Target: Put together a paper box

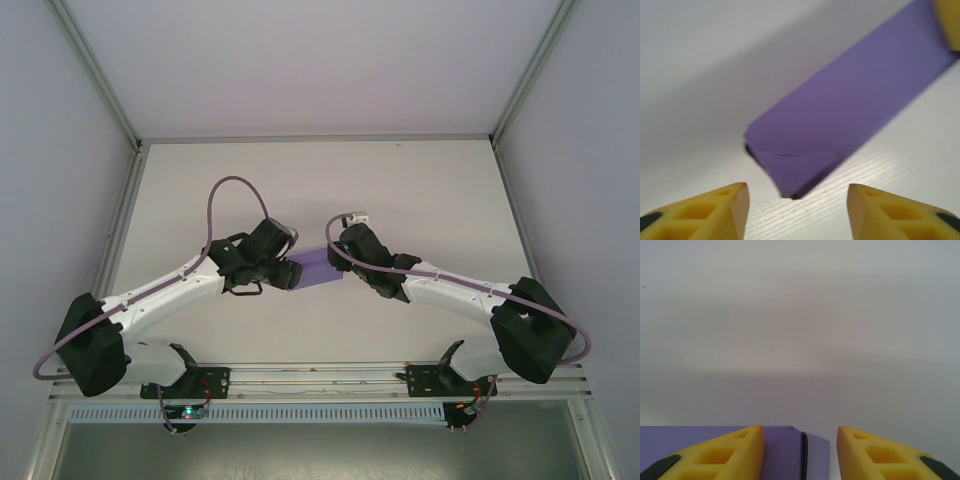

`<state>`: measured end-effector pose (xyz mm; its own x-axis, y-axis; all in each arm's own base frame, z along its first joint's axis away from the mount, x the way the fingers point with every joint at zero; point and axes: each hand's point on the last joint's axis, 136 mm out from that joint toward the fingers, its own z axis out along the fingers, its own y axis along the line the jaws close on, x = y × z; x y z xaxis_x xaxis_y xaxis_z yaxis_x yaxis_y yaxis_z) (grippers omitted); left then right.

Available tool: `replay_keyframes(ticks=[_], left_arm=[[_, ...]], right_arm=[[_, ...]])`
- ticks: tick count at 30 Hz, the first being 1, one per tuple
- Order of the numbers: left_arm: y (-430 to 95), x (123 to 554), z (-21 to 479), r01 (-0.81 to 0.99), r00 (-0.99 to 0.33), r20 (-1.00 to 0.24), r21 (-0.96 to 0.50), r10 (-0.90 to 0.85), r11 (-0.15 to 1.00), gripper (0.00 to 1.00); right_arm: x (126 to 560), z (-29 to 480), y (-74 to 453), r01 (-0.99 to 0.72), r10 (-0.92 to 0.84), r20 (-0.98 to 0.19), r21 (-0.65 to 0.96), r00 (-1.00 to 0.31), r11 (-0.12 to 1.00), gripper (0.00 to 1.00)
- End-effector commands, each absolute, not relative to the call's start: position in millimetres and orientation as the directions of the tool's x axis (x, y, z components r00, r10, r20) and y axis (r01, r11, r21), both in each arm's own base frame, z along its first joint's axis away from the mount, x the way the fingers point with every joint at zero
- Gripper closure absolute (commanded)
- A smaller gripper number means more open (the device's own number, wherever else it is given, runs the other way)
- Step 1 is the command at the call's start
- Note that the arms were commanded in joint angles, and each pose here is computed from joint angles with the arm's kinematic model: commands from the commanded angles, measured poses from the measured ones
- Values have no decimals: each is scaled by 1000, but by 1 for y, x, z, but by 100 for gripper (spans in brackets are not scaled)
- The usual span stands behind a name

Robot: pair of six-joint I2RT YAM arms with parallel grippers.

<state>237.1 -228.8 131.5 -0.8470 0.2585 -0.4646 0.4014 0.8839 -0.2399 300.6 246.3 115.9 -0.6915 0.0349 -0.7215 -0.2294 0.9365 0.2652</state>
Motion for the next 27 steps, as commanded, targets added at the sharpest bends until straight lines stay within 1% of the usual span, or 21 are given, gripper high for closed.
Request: replay_keyframes(ticks=[1, 4, 6, 9, 13, 17, 21, 24, 26, 27], left_arm=[[-240, 225, 152, 482, -815, -495, -292, 300, 826, 39], [-231, 232, 156, 442, -817, -511, -255, 268, 860, 36], [-216, 245, 158, 347, -830, -521, -204, 198, 916, 25], [-205, 260, 160, 250, -840, -531, -195, 112, 948, 25], [-203, 276, 164, 200, -837, -547, -258, 28, 945, 24], [-193, 282, 151, 136, -859, -509, -321, -50, 937, 26], [-195, 279, 133, 149, -879, -474, -372, -49, 916, 28], [-200, 273, 118, 159, -902, -431, -398, -32, 903, 32], [-200, 267, 108, 153, -913, -407, -409, -30, 900, 36], [-199, 264, 103, 144, -918, -394, -413, -34, 900, 39]], right_arm=[[278, 75, 238, -206, -8, -631, 242, -776, 948, 60], [275, 71, 234, -195, 4, -628, 248, -779, 949, 60], [272, 66, 231, -186, 7, -622, 246, -783, 951, 60], [269, 61, 228, -181, 9, -617, 246, -787, 952, 61], [269, 56, 226, -181, 1, -615, 233, -789, 955, 62], [269, 53, 225, -178, 0, -614, 227, -789, 957, 64], [268, 49, 225, -175, 3, -606, 234, -796, 956, 64], [267, 45, 223, -168, 2, -597, 229, -802, 959, 64], [266, 43, 220, -153, 12, -593, 228, -805, 961, 64], [266, 42, 219, -146, 19, -591, 230, -806, 962, 64]])
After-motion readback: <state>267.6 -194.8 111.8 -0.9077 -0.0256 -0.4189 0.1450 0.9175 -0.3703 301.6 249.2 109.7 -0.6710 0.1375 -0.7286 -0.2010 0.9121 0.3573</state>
